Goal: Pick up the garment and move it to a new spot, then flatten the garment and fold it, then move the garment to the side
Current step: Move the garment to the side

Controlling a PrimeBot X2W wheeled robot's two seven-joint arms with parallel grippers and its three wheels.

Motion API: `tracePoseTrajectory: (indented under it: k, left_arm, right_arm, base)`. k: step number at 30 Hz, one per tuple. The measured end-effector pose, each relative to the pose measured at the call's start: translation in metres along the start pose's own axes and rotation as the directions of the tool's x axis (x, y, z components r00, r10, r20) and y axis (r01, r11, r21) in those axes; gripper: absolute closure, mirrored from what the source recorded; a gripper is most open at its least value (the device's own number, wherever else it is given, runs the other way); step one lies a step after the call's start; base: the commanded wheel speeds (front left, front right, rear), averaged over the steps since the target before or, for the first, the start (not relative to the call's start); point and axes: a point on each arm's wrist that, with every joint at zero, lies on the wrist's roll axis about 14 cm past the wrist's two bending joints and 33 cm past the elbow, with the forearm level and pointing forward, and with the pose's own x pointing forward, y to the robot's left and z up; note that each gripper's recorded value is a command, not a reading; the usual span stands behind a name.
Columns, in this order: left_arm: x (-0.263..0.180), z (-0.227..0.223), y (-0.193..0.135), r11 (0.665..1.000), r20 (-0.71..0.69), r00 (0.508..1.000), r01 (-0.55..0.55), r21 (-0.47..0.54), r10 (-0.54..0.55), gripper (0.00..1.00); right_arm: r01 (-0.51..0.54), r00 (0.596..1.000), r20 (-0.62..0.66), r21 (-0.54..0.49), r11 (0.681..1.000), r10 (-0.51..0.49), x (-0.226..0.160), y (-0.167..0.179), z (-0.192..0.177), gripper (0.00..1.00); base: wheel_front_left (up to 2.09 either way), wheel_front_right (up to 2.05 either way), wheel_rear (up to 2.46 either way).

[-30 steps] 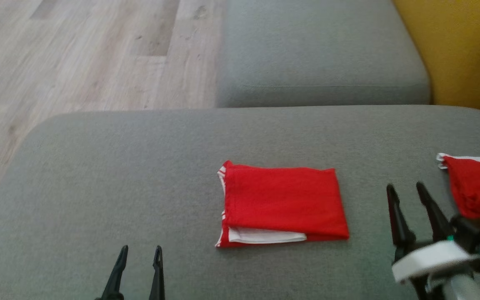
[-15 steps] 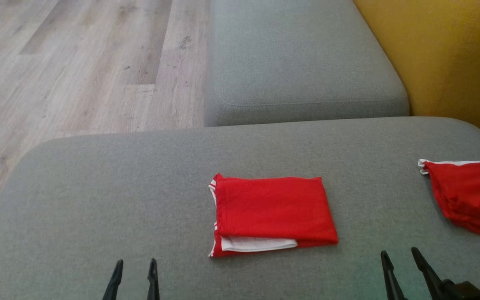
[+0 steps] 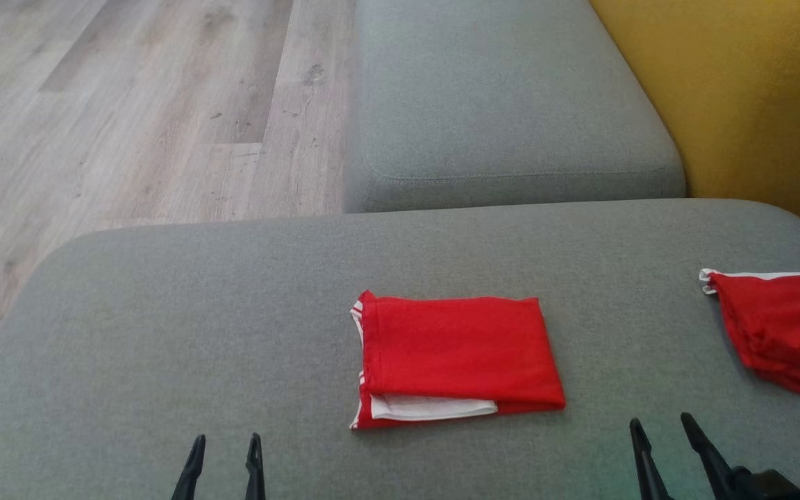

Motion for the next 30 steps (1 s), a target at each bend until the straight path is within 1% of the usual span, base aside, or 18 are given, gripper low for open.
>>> tracePoseTrajectory:
  k: [14, 18, 22, 26, 28, 30]
  left_arm:
    - [-0.004, -0.006, 0.004, 1.0, -0.021, 1.0, -0.005, 0.01, 0.006, 0.0]
    - [-0.003, -0.007, 0.003, 1.0, -0.026, 1.0, -0.003, 0.014, 0.003, 0.0]
    - [0.002, 0.0, 0.002, 1.0, -0.01, 1.0, 0.0, 0.022, 0.0, 0.0]
    - [0.007, 0.002, 0.0, 1.0, -0.012, 1.0, 0.005, 0.023, -0.004, 0.0]
    - [0.01, 0.003, 0.001, 1.0, -0.011, 1.0, -0.002, 0.016, 0.002, 0.0]
    - [0.016, 0.006, 0.0, 1.0, -0.005, 1.0, 0.002, -0.014, -0.003, 0.0]
  right_arm:
    - [0.001, 1.0, -0.013, 0.001, 1.0, -0.001, 0.0, 0.0, -0.004, 0.0]
    - [-0.005, 0.999, -0.033, 0.001, 1.0, 0.005, 0.002, 0.0, -0.008, 0.0]
    - [-0.018, 0.997, -0.082, -0.006, 1.0, 0.017, 0.005, 0.0, -0.021, 0.0]
    - [-0.032, 0.992, -0.127, -0.025, 0.999, 0.029, 0.022, -0.006, -0.03, 0.0]
    - [-0.037, 0.989, -0.142, -0.013, 0.999, 0.035, 0.035, -0.007, -0.032, 0.0]
    - [-0.039, 0.987, -0.158, 0.011, 0.999, 0.04, 0.049, -0.007, -0.035, 0.0]
  base:
    - [0.0, 0.0, 0.0]
    - [0.0, 0.0, 0.0]
    - [0.0, 0.0, 0.0]
    - [0.0, 0.0, 0.0]
    - [0.0, 0.0, 0.0]
    - [0.0, 0.0, 0.0]
